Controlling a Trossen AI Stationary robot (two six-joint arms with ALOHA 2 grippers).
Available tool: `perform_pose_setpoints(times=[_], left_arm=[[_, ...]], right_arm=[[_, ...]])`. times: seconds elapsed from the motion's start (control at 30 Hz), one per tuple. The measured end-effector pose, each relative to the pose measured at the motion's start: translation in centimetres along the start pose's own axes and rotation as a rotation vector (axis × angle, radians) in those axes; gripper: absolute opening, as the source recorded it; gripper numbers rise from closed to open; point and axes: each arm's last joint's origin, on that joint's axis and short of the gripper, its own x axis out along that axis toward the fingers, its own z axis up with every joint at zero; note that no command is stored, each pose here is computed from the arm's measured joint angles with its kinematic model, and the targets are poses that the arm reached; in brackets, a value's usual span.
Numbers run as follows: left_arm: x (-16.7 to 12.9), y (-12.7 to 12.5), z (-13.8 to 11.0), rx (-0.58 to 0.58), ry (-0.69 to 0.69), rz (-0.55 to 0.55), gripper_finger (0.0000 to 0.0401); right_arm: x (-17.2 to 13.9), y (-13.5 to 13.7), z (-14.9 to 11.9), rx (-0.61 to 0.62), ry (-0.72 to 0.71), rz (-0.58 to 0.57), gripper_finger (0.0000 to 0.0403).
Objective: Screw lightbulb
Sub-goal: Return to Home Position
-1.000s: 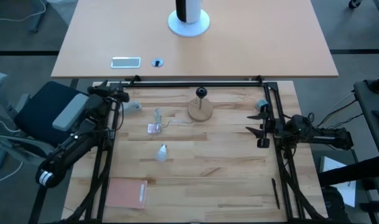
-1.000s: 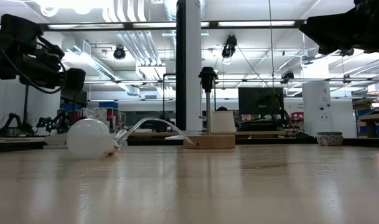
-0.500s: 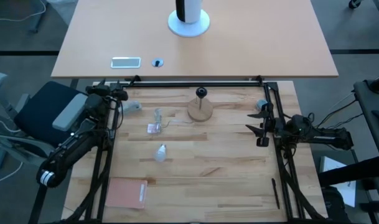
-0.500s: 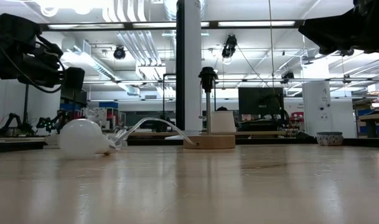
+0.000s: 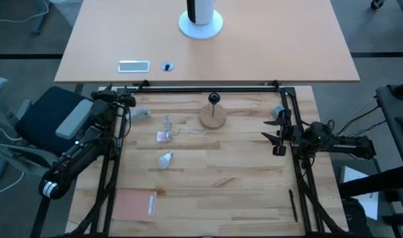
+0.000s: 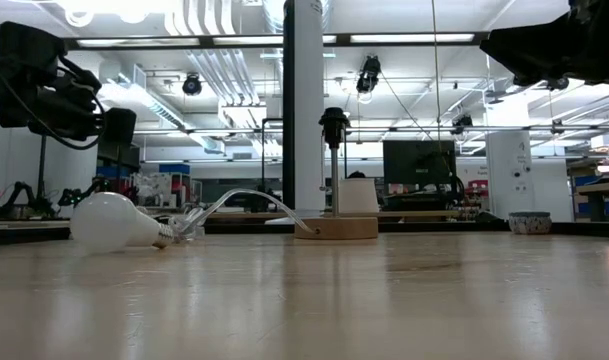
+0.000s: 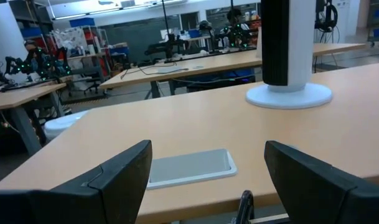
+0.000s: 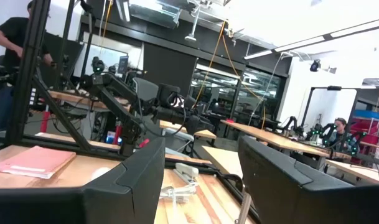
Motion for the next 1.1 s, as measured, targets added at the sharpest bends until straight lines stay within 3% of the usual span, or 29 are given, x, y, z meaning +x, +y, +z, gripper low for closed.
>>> perform_pose_setpoints(times=[0.4, 1.1], left_arm=[[0.00, 0.00, 0.00, 0.000, 0.000, 0.000, 0.0302], [0.00, 0.00, 0.00, 0.000, 0.000, 0.000, 0.0302]], right_arm=[[0.00, 0.01, -0.08, 0.127, 0.010, -0.001, 0.0199], [0.00, 0.01, -0.07, 0.134, 0.010, -0.002, 0.0199]])
